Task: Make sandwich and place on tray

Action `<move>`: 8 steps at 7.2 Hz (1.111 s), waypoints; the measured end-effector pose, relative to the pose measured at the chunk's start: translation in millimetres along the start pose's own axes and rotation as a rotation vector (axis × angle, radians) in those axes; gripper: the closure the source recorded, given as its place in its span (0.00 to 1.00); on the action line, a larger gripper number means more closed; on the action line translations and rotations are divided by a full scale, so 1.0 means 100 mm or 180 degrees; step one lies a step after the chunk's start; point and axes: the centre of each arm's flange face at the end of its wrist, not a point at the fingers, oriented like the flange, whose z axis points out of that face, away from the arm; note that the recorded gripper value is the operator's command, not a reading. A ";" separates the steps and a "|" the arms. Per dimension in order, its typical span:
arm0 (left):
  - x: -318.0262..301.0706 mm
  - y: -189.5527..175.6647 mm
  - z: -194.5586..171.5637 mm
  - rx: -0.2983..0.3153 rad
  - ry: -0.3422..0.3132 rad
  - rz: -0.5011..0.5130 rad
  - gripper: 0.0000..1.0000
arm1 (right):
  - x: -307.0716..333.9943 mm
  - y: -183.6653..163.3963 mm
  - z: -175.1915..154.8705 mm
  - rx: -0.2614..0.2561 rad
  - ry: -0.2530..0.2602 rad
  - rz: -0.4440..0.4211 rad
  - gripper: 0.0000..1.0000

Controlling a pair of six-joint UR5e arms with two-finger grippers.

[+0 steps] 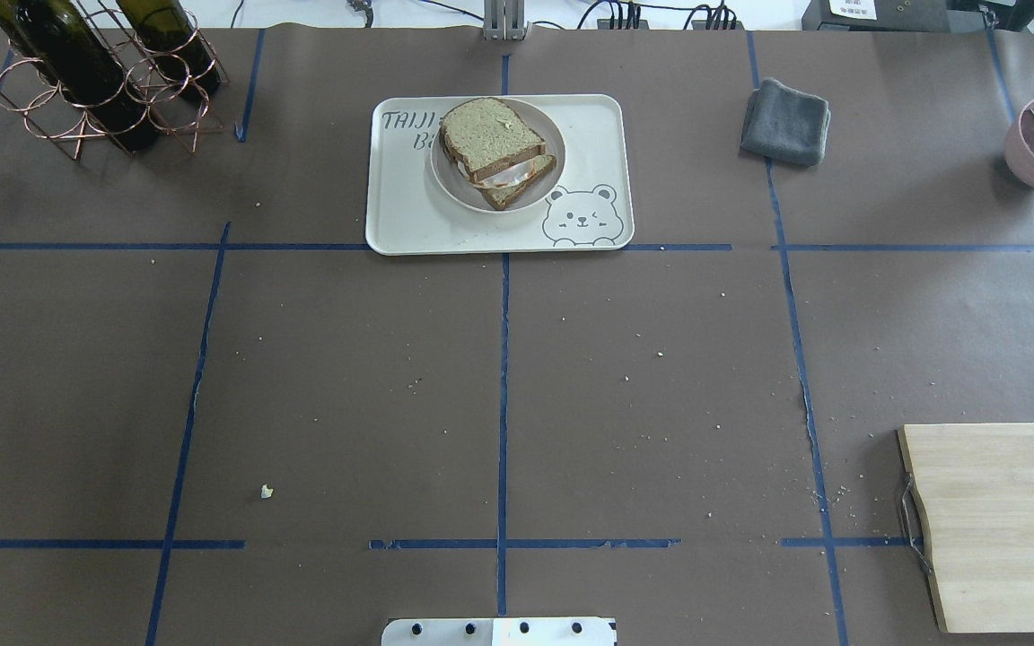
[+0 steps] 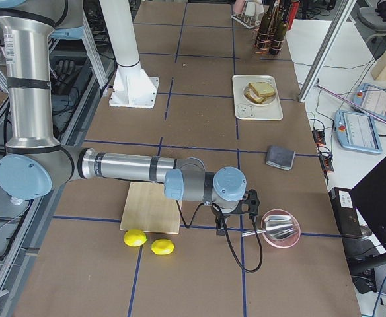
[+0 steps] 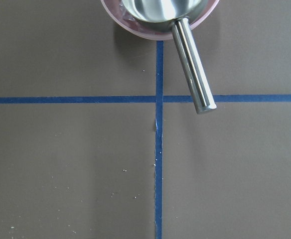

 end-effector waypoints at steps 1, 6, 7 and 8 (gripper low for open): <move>0.01 0.01 -0.03 -0.0013 0.0003 -0.0003 0.00 | 0.03 0.02 -0.01 -0.0003 -0.0003 0.0027 0.00; 0.01 0.02 -0.03 -0.0036 0.0025 -0.0025 0.00 | 0.03 0.01 -0.14 0.0082 0.0050 0.0029 0.00; 0.01 0.01 -0.03 -0.0034 0.0025 -0.0025 0.00 | 0.02 0.00 -0.16 0.0096 0.0078 0.0014 0.00; 0.02 0.01 -0.03 -0.0033 0.0025 -0.0026 0.00 | 0.01 -0.01 -0.18 0.0107 0.0096 0.0002 0.00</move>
